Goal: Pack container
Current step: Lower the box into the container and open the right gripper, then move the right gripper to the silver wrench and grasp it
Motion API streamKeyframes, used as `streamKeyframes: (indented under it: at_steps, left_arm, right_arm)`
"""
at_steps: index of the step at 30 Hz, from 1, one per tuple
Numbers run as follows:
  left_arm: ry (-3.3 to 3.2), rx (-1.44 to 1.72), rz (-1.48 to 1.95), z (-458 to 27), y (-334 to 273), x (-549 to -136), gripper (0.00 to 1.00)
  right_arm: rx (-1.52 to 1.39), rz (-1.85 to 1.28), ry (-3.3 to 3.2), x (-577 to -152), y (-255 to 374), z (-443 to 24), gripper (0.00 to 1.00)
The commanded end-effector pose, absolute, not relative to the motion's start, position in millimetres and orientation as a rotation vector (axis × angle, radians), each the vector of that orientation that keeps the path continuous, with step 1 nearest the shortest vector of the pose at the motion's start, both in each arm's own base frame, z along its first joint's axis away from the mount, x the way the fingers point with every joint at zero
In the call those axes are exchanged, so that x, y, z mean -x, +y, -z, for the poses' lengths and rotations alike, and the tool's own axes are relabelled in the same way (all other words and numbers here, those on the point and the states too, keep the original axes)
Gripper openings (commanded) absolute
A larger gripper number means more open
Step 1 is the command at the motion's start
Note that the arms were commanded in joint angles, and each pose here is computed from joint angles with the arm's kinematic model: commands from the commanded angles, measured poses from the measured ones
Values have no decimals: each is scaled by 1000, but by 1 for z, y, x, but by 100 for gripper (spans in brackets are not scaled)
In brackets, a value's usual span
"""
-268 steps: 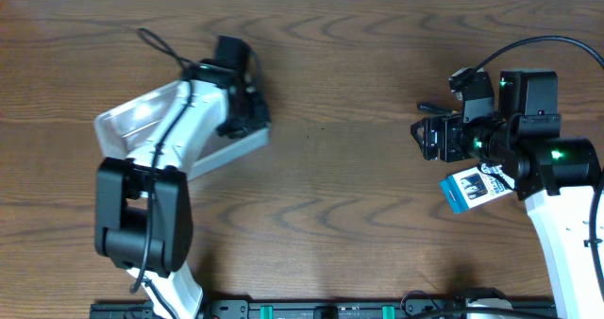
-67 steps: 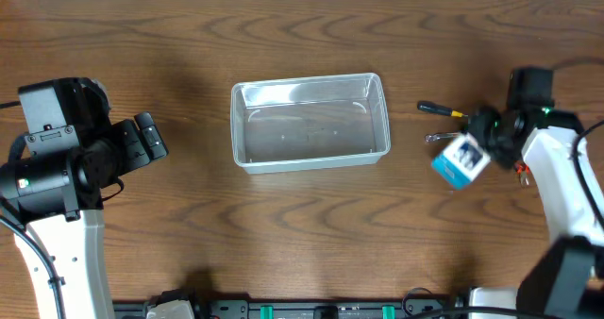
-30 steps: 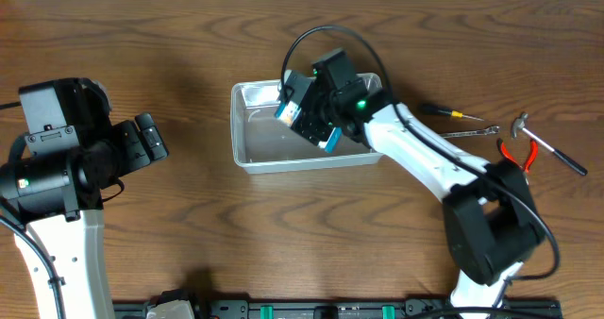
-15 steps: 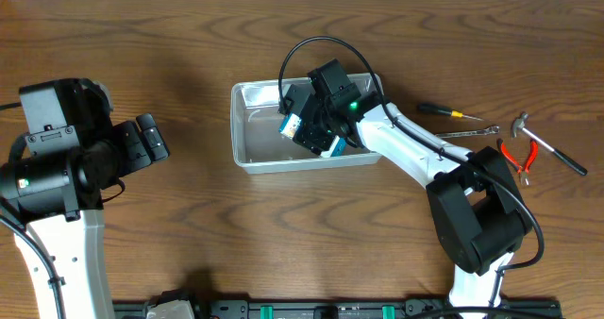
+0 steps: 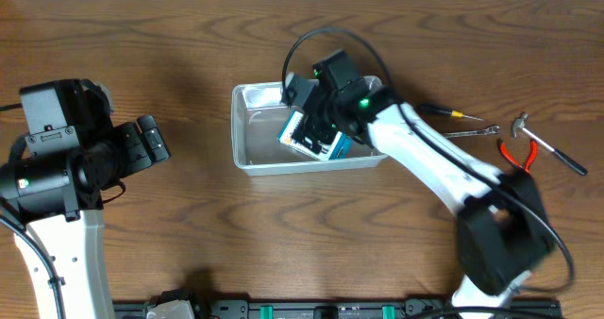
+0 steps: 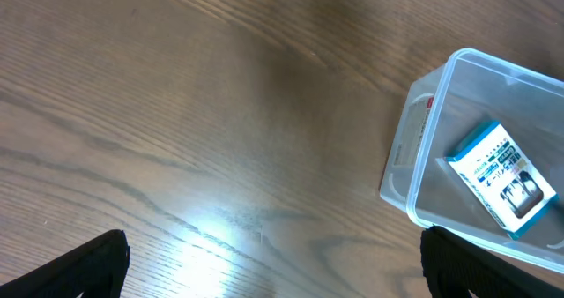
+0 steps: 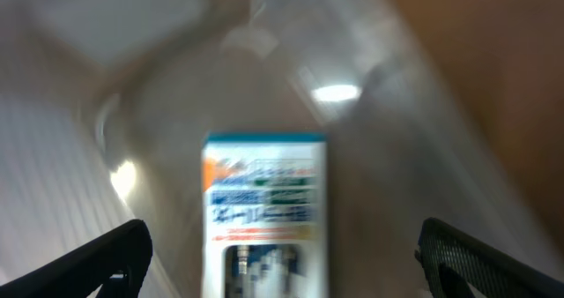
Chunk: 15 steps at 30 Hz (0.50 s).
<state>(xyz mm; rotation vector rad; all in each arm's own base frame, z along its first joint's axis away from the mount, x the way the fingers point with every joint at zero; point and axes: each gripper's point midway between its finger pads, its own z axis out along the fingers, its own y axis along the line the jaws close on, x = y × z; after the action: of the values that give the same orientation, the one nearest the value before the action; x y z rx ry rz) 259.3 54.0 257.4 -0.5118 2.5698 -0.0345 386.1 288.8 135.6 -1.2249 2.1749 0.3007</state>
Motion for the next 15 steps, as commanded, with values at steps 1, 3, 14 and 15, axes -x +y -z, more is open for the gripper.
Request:
streamKeyframes:
  at_steps: [1, 3, 14, 15]
  left_arm:
    - [2566, 509, 35, -260, 53, -260, 98]
    - [2565, 509, 36, -260, 53, -260, 98]
    - [2569, 507, 83, -260, 47, -260, 98]
    - [2571, 508, 83, -259, 47, -260, 98]
  right_arm:
    - [627, -209, 2146, -422, 243, -252, 99]
    - [127, -184, 2183, -432, 188, -281, 99]
    - [-953, -148, 2494, -393, 26, -202, 99]
    - [-973, -147, 2504, -393, 22, -197, 99]
